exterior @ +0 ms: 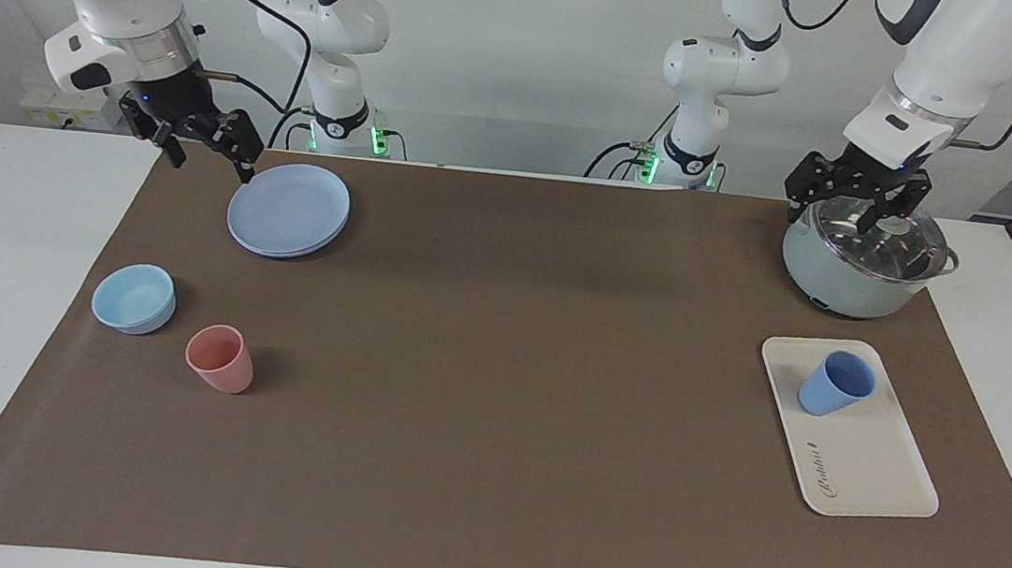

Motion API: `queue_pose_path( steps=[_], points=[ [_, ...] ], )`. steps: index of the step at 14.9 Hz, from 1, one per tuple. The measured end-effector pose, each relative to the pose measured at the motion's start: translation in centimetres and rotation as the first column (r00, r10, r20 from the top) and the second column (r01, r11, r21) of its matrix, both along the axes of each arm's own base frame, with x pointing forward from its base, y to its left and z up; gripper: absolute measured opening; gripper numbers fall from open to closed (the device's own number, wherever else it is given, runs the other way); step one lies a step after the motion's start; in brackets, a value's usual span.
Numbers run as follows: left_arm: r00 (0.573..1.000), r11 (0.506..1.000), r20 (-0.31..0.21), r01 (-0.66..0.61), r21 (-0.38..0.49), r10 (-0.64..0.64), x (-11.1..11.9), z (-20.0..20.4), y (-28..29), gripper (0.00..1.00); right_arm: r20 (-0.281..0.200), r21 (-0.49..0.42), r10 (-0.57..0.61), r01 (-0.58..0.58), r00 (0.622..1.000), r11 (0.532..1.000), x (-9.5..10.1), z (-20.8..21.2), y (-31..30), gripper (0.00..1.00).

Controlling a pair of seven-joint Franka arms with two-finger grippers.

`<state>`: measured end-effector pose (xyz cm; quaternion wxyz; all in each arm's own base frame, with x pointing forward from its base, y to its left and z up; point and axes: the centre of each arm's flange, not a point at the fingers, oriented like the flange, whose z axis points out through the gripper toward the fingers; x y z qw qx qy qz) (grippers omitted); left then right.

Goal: Place cup on tray

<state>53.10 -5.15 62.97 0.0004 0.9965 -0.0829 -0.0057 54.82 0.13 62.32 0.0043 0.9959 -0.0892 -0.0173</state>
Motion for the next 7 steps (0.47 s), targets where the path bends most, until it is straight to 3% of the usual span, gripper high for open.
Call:
queue_pose_path(
  steps=[7],
  points=[
    [1.0, 1.0, 0.0, 0.002, 0.0, -0.002, -0.01, 0.0, -0.09, 1.0, 0.0, -0.019, 0.026, -0.026, 1.0, 0.999, 0.0, 0.05, 0.22, 1.0]
  ],
)
